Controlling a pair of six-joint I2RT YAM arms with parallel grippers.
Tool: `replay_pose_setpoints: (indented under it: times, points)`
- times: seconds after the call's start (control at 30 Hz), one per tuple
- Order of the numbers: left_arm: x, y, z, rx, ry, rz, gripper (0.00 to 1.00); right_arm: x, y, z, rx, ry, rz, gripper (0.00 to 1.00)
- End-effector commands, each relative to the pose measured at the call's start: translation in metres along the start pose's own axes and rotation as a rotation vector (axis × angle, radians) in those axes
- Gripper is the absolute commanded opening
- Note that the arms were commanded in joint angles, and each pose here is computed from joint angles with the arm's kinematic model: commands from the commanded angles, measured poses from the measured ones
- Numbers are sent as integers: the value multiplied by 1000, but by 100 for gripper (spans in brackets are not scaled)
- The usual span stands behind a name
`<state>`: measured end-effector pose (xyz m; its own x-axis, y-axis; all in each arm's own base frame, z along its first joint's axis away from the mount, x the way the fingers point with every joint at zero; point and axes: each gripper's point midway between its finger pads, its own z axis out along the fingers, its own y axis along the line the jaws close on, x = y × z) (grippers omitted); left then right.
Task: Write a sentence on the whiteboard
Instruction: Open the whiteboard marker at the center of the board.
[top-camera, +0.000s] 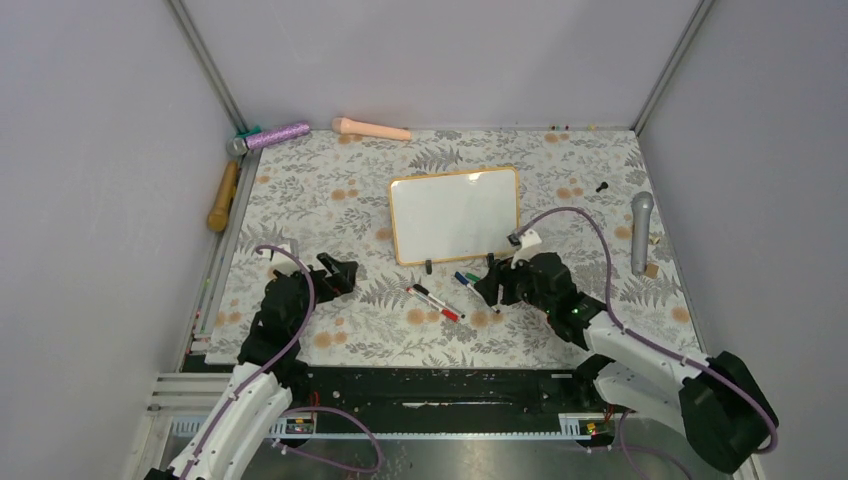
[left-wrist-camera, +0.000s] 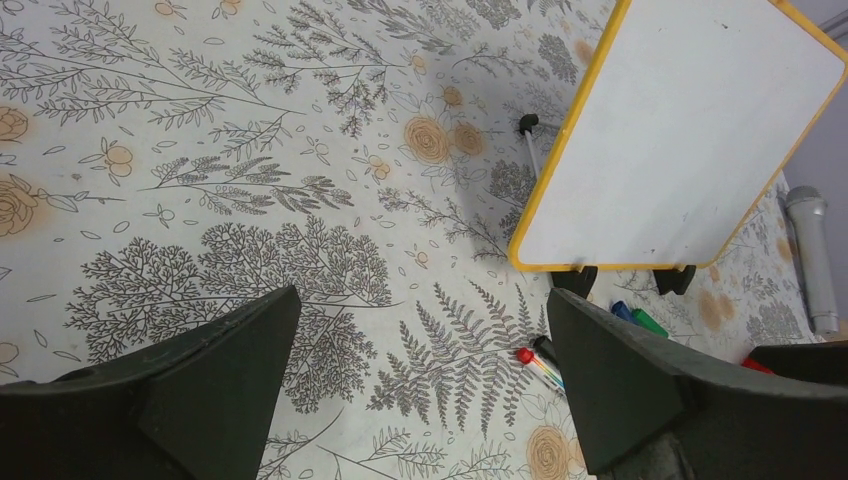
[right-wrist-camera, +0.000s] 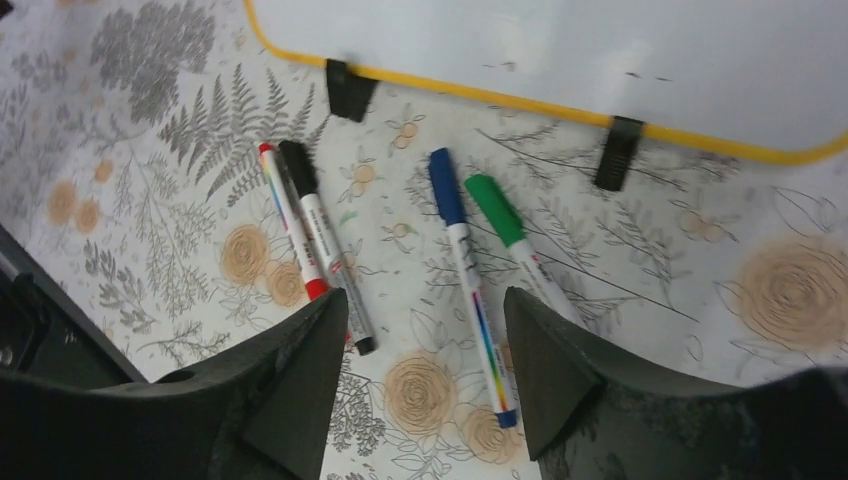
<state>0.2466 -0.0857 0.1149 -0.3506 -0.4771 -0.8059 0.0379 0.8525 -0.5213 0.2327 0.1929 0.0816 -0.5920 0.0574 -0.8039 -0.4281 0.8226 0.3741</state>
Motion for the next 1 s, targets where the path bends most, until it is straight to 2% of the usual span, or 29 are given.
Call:
replay_pose_setpoints:
  times: [0.0, 0.2, 0.63, 0.97]
  points:
    - [-14, -15, 1, 67, -50, 14, 99, -10, 36, 9, -107, 17, -115, 63]
    - [-15, -15, 0, 66, -58, 11, 99, 10, 61, 14, -115, 106, -260, 53]
    - [-15, -14, -1, 62, -61, 7, 99, 41, 69, 36, -33, 272, -445, 52]
    - [-16, -13, -1, 59, -62, 5, 99, 49, 58, 48, 77, 320, -469, 44]
